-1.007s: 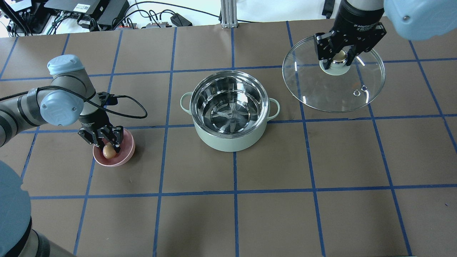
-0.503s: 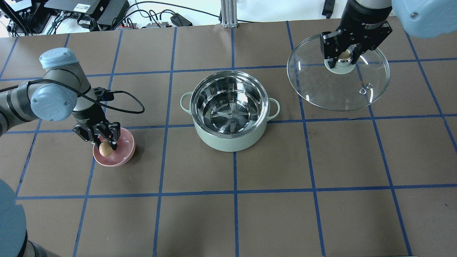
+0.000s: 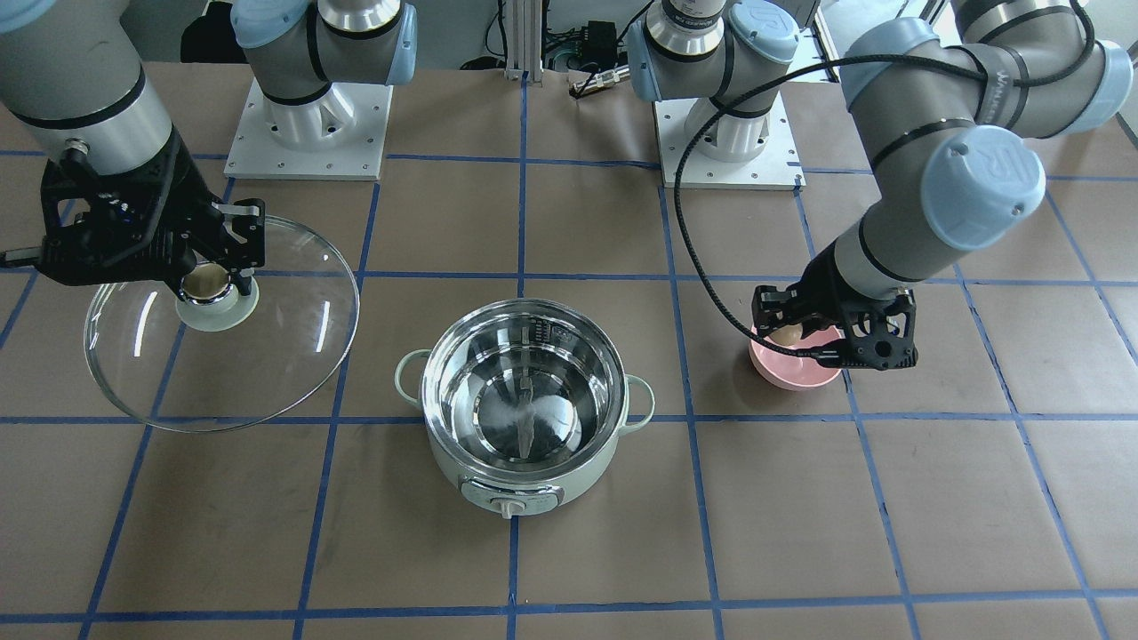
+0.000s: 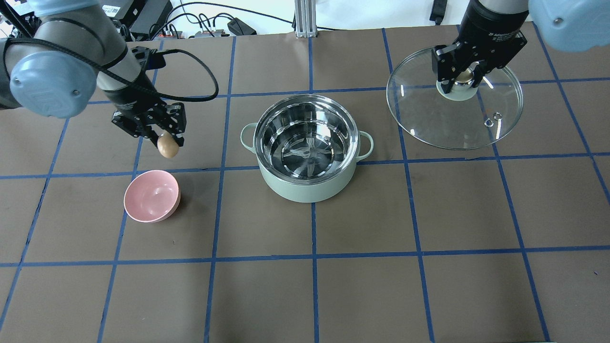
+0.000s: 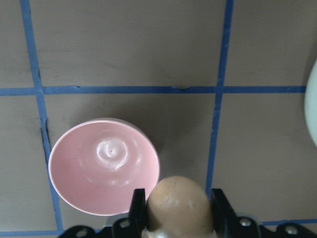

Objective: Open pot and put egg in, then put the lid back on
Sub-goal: 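Lift the egg from the bowl with the left gripper and carry it over the pot, then lower the egg into the pot and open the left gripper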

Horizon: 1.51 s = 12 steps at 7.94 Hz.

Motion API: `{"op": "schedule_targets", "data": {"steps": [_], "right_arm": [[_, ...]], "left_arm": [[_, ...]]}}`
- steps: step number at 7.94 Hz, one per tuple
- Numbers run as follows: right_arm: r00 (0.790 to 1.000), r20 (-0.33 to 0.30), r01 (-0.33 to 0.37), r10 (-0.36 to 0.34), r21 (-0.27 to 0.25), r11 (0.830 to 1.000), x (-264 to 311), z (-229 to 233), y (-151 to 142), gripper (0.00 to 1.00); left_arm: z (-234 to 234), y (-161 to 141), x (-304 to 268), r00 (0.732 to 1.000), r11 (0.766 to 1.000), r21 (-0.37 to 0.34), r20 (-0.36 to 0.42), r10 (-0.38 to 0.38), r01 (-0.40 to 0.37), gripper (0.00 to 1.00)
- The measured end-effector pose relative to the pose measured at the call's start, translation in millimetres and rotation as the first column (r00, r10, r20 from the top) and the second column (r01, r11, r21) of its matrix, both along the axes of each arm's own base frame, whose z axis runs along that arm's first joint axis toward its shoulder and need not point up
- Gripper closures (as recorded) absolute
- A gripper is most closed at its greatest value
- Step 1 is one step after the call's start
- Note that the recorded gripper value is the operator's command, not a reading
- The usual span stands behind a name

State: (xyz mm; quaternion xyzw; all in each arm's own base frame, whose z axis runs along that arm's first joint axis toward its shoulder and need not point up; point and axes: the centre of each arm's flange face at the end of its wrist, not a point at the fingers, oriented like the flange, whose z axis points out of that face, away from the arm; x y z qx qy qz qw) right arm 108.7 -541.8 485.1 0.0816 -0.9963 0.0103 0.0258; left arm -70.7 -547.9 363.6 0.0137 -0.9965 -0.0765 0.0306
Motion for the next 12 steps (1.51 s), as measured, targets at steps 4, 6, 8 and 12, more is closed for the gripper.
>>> {"op": "schedule_targets", "data": {"steps": [4,6,8,12], "right_arm": [[1.000,0.003,-0.001,0.001,0.001,1.000,0,-1,0,1.00],[1.000,0.002,-0.007,0.007,-0.001,1.000,-2,-1,-1,1.00],[1.000,-0.001,-0.011,0.011,0.000,1.000,-2,-1,-1,1.00],[0.999,-0.004,-0.032,0.032,-0.001,0.999,-3,-1,-1,1.00]], "left_arm": [[15,4,-149,0.991,0.984,-0.126,-0.070,0.116,-0.124,0.77],[-9,7,-217,0.990,0.976,-0.183,-0.091,0.104,-0.119,0.77],[-41,1,-246,0.990,0.972,-0.201,-0.097,0.101,-0.118,0.77],[-95,-7,-258,0.992,0.980,-0.163,-0.082,0.099,-0.112,0.53]]}}
